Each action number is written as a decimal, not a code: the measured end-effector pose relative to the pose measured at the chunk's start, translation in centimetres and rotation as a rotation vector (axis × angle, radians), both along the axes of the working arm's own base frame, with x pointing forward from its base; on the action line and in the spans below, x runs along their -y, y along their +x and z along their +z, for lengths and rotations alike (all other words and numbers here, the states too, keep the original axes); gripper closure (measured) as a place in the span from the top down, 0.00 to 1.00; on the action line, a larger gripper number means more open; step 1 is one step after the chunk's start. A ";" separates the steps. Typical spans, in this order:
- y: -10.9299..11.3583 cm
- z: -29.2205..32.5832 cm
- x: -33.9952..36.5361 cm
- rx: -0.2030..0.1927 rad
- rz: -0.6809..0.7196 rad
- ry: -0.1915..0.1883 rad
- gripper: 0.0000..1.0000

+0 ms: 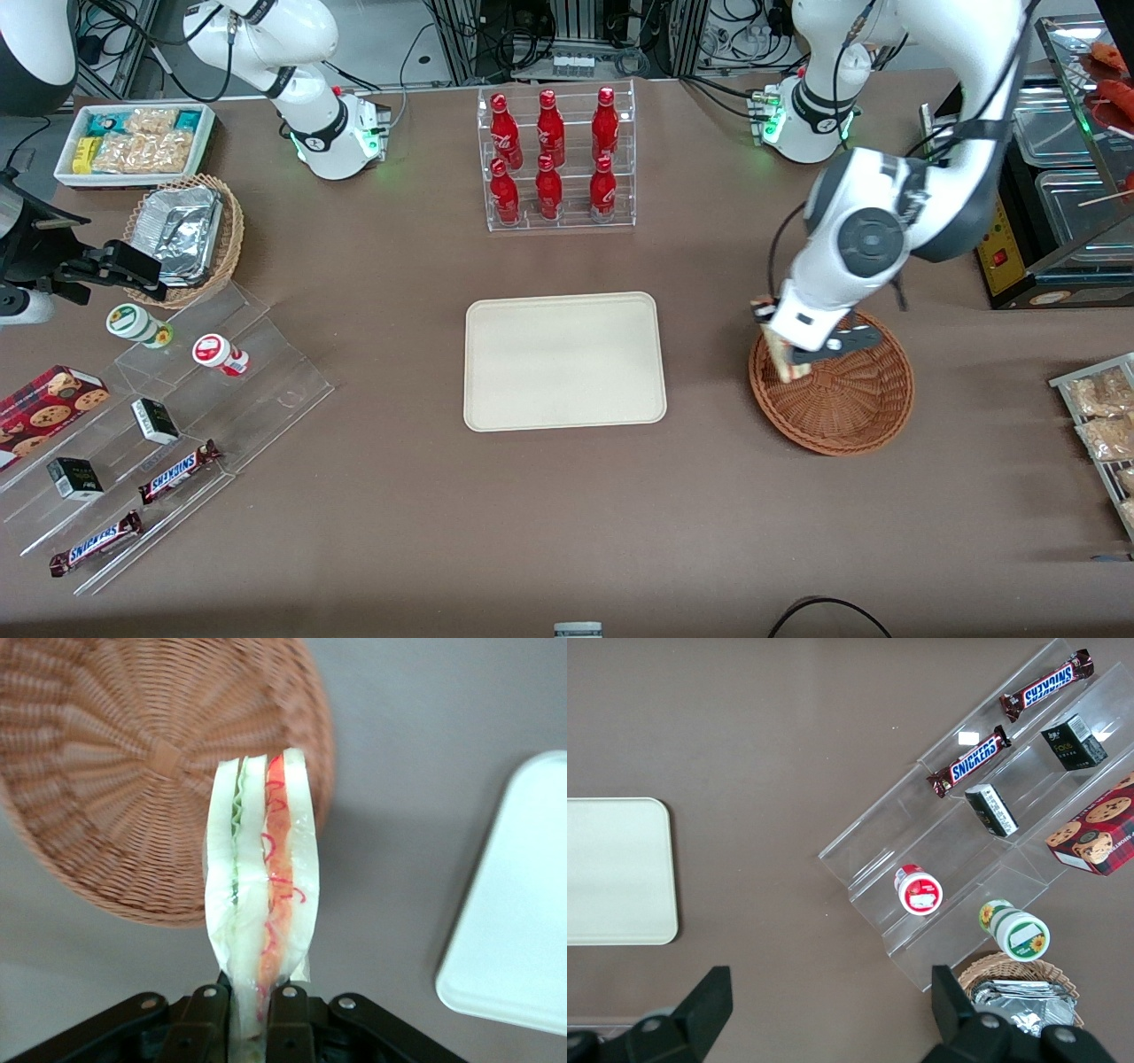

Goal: Place sandwich from basket to tray

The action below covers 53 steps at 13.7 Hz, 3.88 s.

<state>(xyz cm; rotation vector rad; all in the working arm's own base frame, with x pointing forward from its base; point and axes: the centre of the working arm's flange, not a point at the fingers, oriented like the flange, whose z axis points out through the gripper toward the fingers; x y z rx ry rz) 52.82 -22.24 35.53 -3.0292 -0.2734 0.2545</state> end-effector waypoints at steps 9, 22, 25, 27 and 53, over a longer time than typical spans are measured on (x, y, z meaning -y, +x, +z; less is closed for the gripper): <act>-0.3 -5.2 19.1 -0.028 -0.098 -0.087 0.15; -3.0 -10.2 30.6 0.107 -0.029 -0.103 0.15; -2.8 -11.0 30.6 0.100 -0.001 -0.097 0.15; -2.6 -11.4 30.7 0.098 0.006 -0.098 0.30; 5.5 8.1 8.3 0.002 -0.160 -0.032 1.00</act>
